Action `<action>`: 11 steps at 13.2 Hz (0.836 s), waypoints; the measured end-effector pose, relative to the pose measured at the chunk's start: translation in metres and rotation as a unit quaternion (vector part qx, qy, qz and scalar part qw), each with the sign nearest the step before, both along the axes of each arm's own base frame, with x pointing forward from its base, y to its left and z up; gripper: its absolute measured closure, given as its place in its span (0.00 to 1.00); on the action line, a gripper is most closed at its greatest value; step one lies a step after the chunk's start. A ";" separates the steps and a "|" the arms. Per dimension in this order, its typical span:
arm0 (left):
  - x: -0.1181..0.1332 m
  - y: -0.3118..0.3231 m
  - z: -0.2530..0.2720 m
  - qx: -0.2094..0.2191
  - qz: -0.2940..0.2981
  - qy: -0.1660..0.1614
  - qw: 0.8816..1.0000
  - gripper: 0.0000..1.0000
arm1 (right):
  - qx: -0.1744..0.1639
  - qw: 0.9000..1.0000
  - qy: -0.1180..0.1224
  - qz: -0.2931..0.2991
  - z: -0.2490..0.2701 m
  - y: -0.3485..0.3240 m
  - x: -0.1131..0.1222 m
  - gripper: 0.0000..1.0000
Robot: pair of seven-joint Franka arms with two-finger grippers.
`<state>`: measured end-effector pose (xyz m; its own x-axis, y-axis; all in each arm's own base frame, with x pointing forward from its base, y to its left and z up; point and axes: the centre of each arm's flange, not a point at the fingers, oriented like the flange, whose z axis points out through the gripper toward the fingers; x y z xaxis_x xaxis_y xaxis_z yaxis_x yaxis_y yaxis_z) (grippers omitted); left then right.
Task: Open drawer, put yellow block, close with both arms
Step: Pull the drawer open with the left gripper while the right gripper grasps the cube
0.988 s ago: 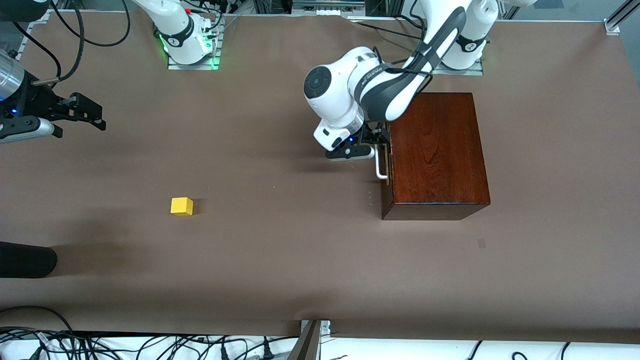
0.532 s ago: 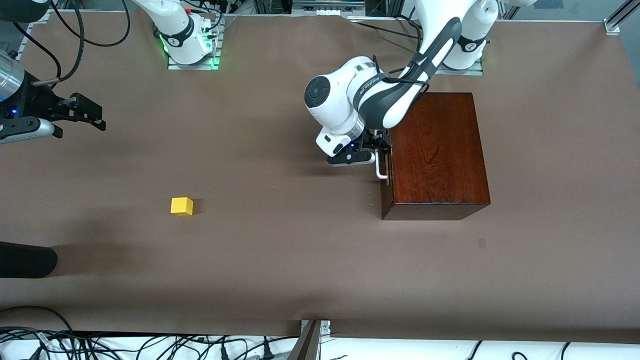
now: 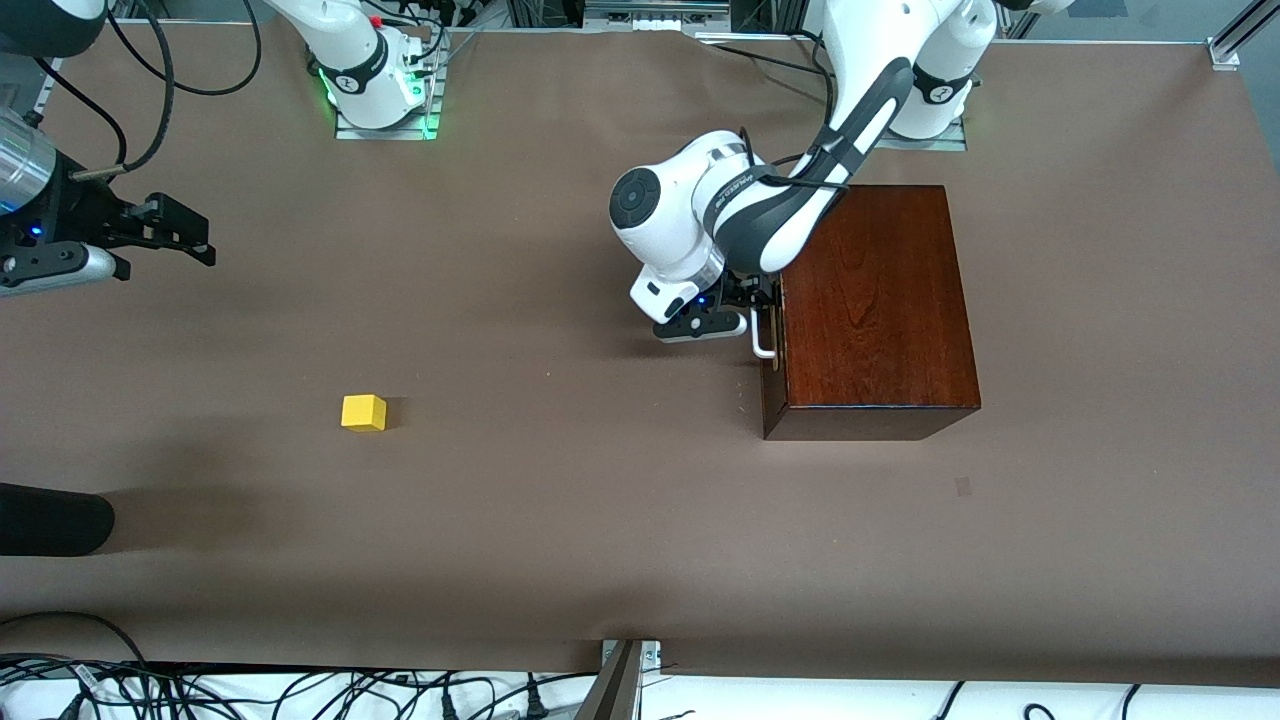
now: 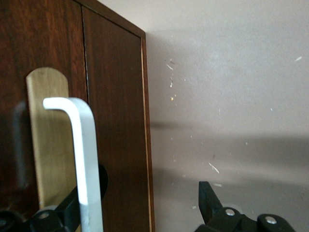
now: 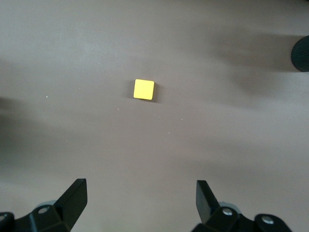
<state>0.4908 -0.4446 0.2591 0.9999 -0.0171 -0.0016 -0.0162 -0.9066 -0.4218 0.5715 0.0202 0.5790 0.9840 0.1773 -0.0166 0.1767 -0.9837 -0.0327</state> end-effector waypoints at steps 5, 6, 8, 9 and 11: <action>0.001 -0.001 -0.008 0.000 0.017 -0.011 1.000 0.00 | -0.028 0.999 0.026 0.004 -0.040 -0.003 0.018 0.00; 0.001 -0.002 -0.007 -0.001 0.024 -0.015 1.000 0.00 | -0.040 0.998 0.038 0.006 -0.056 -0.005 0.024 0.00; -0.002 -0.007 -0.006 -0.005 0.030 -0.021 0.999 0.00 | -0.052 0.997 0.050 0.010 -0.091 -0.005 0.039 0.00; -0.005 -0.011 -0.005 -0.006 0.032 -0.025 0.999 0.00 | -0.052 0.997 0.049 0.011 -0.107 -0.004 0.047 0.00; -0.010 -0.023 -0.002 -0.019 0.038 -0.038 0.998 0.00 | -0.048 0.998 0.045 0.009 -0.151 -0.003 0.066 0.00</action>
